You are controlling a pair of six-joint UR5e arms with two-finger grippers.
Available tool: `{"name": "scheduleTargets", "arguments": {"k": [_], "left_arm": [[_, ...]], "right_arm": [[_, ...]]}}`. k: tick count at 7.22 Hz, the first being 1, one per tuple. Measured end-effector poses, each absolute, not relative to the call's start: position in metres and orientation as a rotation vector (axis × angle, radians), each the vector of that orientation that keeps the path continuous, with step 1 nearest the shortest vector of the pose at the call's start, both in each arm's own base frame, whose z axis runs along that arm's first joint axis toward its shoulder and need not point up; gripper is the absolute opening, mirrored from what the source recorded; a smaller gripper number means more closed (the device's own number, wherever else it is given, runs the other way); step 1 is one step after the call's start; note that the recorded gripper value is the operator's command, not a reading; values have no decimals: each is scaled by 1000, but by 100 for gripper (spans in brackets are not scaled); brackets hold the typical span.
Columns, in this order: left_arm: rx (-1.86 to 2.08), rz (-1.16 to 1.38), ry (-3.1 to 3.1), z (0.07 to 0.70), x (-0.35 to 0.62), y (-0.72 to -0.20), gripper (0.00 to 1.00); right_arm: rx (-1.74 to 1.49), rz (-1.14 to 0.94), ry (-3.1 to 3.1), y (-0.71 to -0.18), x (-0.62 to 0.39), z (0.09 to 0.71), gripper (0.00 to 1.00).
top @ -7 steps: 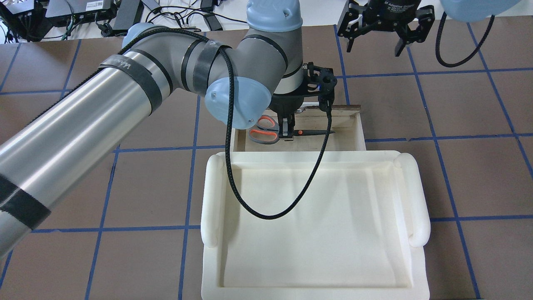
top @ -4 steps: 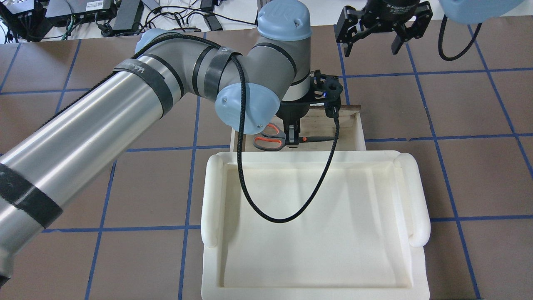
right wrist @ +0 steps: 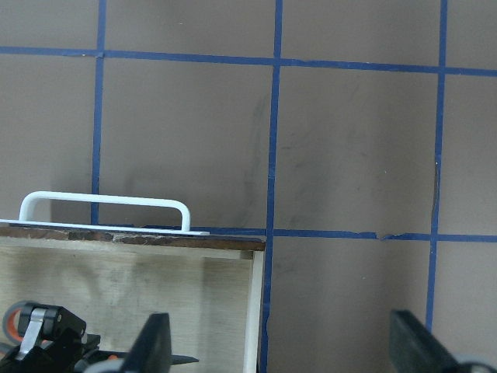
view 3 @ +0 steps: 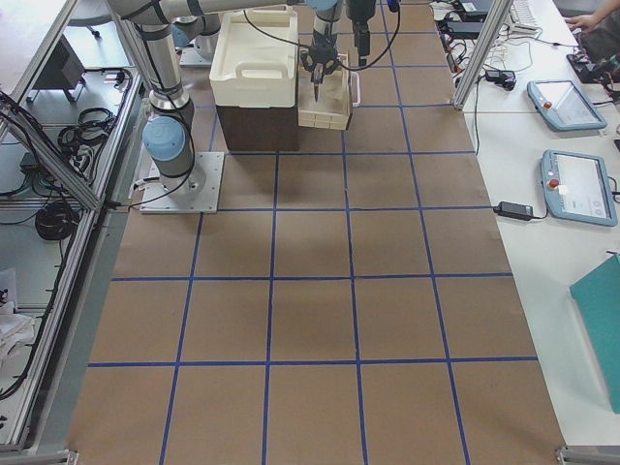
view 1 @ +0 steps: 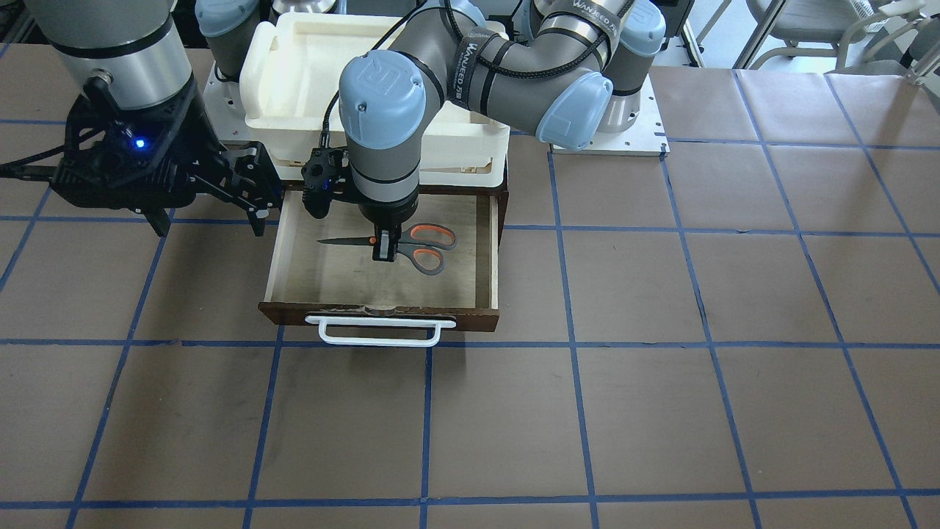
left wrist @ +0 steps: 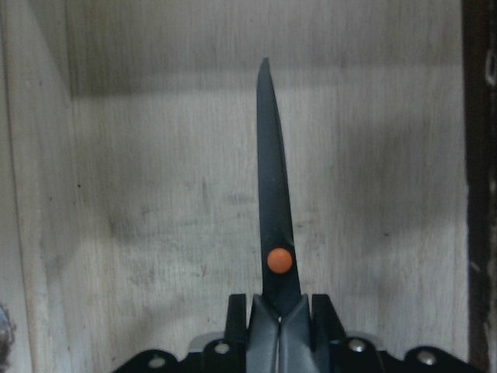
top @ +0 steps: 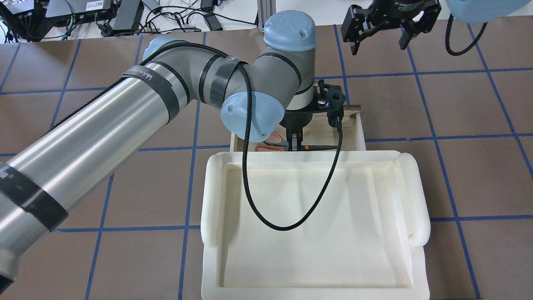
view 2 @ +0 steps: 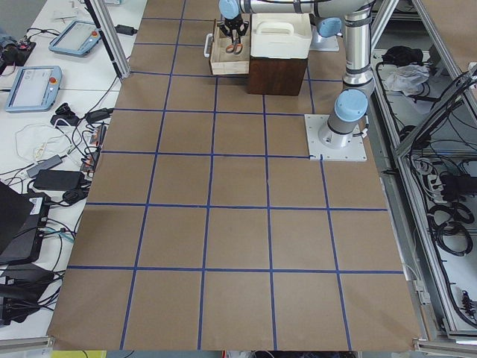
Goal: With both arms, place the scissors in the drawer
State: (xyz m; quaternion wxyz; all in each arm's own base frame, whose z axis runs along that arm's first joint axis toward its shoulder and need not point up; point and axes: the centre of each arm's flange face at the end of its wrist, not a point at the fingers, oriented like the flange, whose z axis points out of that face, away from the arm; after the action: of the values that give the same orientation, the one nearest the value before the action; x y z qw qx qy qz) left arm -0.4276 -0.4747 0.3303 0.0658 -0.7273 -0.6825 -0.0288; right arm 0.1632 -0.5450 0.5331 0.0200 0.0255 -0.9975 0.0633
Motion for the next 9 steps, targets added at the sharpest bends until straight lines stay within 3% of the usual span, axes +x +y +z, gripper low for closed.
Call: {"name": "scheduleTargets", "arguments": {"k": [1, 3, 9], "left_arm": [[-2197, -85, -2055, 331, -429, -472, 89], [-2199, -79, -2052, 333, -429, -470, 99], [-2129, 79, -2168, 388, -383, -499, 99]], "right_arm": [[74, 191, -3096, -543, 163, 532, 100], [82, 155, -3118, -541, 166, 520, 100], [74, 136, -3143, -540, 167, 514, 100]]}}
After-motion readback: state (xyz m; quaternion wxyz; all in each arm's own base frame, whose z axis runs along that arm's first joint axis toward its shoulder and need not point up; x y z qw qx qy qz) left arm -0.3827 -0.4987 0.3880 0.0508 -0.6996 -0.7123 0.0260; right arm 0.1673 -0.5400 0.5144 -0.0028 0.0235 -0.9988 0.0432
